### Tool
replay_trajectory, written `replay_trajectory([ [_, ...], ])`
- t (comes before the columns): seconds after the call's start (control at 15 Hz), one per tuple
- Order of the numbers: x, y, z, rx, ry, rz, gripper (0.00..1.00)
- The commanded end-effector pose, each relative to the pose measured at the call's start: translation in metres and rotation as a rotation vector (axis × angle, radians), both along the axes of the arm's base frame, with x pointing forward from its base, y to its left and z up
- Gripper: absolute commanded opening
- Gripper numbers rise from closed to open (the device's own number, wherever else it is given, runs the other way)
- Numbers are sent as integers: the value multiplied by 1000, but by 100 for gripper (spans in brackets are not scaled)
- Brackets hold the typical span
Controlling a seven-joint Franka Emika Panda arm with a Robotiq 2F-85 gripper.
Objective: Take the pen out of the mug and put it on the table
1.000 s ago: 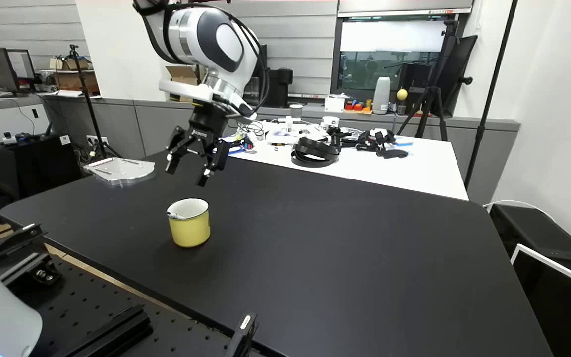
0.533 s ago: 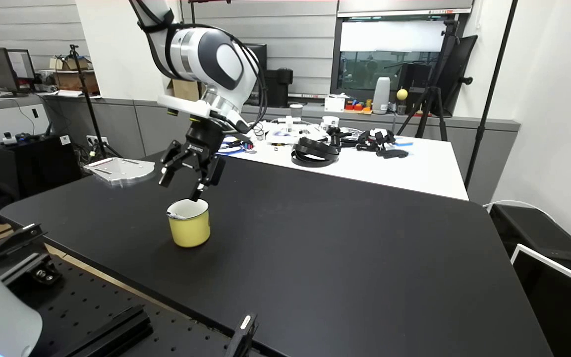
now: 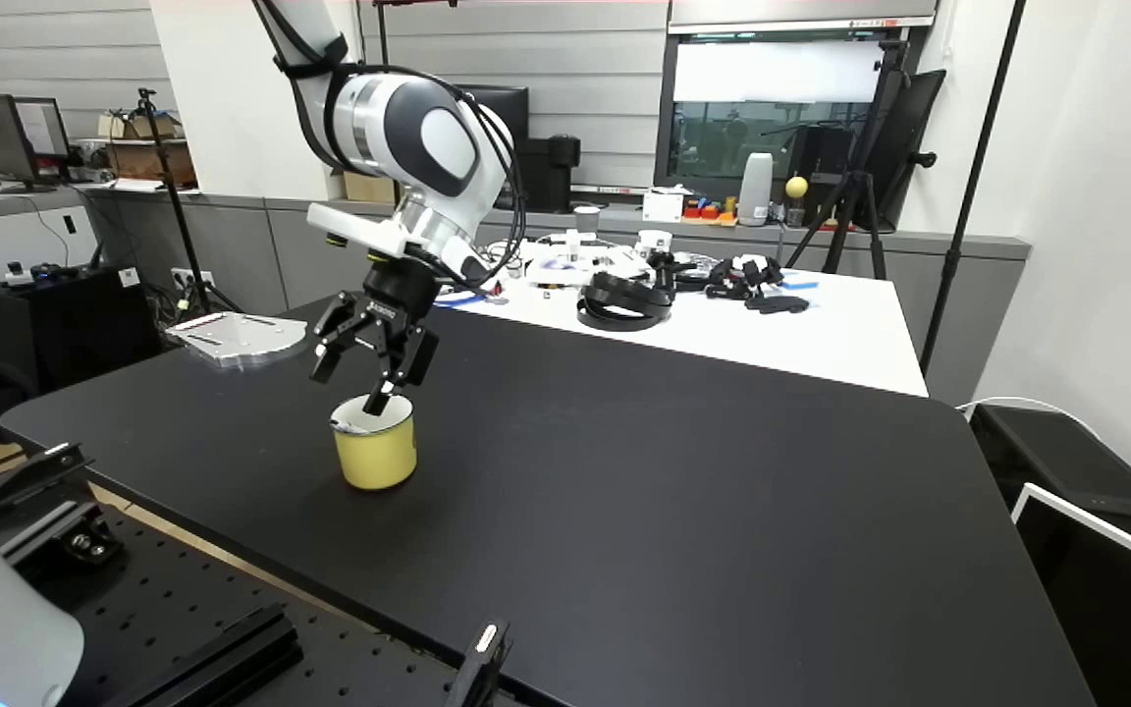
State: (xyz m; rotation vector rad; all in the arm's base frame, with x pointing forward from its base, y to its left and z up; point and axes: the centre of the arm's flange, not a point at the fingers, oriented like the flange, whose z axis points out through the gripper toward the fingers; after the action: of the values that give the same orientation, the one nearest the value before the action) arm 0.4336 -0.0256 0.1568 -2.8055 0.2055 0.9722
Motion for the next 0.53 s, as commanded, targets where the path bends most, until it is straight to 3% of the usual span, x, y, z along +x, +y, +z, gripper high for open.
replay_trajectory([
  [0.0,-4,-3,-9,13,-8,-27,100],
  [0.47,-8,-3,-20,13,-1,-42,100],
])
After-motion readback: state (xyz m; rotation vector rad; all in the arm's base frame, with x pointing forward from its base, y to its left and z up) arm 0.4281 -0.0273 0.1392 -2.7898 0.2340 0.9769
